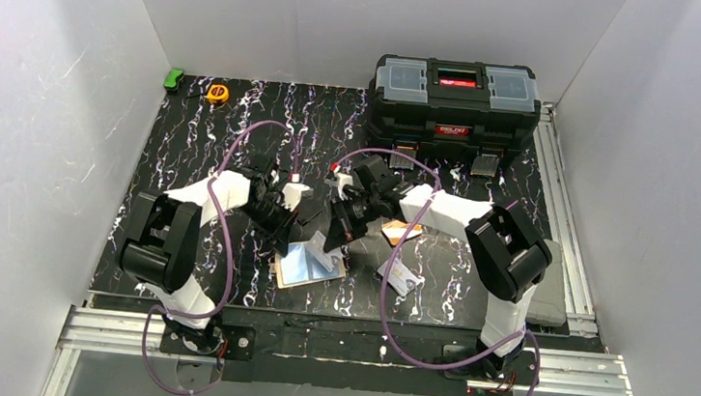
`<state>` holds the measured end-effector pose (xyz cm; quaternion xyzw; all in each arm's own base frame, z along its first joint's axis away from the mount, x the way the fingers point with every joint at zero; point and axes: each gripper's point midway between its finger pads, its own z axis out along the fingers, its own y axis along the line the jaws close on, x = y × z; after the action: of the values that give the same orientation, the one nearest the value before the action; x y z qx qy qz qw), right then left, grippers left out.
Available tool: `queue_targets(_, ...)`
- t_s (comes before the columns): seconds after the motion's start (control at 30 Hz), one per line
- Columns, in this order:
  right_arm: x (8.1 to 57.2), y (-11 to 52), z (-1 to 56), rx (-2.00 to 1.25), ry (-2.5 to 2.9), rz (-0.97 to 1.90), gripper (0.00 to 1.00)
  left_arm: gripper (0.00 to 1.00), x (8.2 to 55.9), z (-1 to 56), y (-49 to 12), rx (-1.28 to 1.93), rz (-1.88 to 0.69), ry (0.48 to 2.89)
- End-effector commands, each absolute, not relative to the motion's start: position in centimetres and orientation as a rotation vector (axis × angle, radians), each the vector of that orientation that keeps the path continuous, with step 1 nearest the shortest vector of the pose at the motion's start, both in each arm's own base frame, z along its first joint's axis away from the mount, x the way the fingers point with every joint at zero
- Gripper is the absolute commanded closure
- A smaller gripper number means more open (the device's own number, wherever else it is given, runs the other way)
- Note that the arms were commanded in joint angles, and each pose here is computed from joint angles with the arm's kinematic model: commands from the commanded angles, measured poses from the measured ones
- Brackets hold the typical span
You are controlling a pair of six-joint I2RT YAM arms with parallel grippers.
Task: Put the credit cards into the card holder
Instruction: Insert the credit card into the card holder.
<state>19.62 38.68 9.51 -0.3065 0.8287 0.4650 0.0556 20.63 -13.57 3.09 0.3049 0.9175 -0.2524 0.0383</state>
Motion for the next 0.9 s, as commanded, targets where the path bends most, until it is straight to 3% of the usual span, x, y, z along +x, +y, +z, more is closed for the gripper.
queue_targets(0.0,18.6,38.4,9.1,-0.951,2.603,1.411,0.99,1.00,20.9,4.6,-14.5,0.820,-0.798,2.756)
queue_targets(0.87,20.2,35.4,6.4,-0.845,2.753,1.306,0.99,1.00,22.2,3.4,-19.1,0.835,-0.917,2.779)
